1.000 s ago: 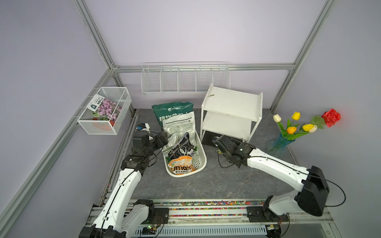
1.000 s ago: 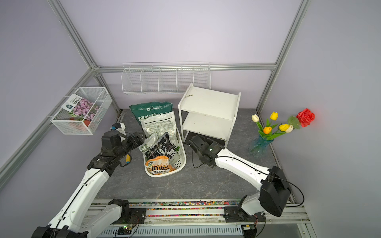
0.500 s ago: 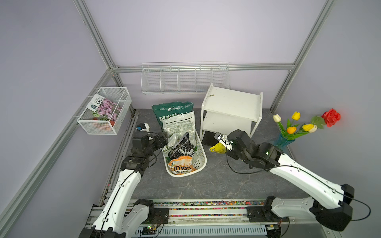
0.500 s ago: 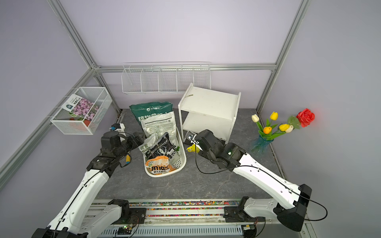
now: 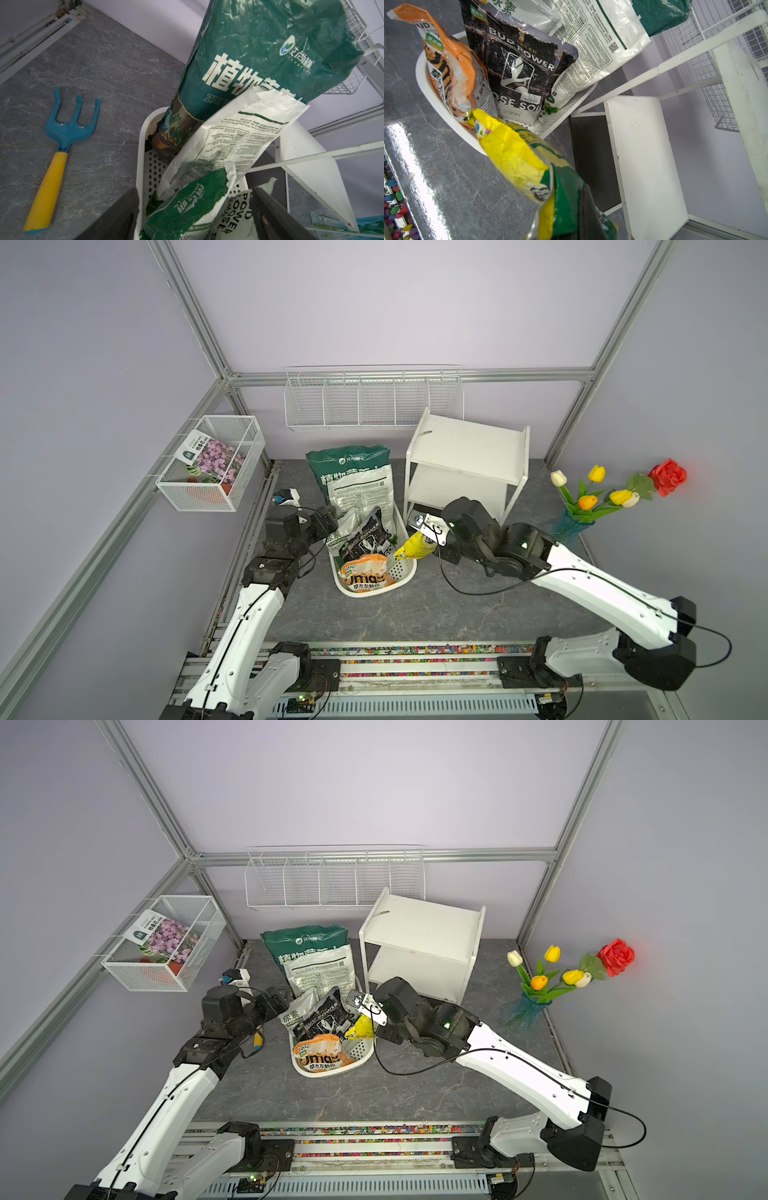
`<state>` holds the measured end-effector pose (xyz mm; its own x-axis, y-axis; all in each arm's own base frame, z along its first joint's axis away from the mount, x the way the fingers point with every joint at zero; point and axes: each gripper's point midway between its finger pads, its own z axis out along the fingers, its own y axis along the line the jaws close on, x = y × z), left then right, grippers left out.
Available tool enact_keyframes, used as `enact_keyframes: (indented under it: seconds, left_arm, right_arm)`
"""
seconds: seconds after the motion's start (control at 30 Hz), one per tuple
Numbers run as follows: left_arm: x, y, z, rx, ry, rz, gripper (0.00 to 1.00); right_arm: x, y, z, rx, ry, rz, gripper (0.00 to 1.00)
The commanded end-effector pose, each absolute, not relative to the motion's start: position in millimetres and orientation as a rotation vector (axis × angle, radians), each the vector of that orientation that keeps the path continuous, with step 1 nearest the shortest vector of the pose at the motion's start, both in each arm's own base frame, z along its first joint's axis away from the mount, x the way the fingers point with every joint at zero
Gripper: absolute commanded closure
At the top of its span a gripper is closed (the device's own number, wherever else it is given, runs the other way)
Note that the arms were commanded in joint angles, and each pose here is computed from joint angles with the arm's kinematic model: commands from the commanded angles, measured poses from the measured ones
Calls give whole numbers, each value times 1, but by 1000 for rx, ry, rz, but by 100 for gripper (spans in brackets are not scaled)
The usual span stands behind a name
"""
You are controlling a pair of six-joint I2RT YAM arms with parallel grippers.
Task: Take down the fertilizer bag from the shelf
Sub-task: Place the fertilizer bag in the storage box.
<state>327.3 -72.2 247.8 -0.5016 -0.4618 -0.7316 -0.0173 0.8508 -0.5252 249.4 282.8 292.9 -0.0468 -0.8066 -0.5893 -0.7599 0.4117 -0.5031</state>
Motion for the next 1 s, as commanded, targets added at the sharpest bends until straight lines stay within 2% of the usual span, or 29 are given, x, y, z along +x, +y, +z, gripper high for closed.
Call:
enact_keyframes:
  seconds: [0.0,0.27,0.63,0.97]
  left_arm:
    - [326,-68,247,-339,2032,-542,12]
    - [325,-67,243,-337,2038,-532,12]
    - [321,-65,243,-339,2033,-525,13]
    - [319,-64,242,-346,2032,-523,13]
  right_arm:
    - [253,306,316,-1286,1692,15,100]
    - [264,326,293,-1333,1557,-38,100]
    - [267,332,248,-1526,1557,89,100]
    - [271,345,204,-1735,1429,7,100]
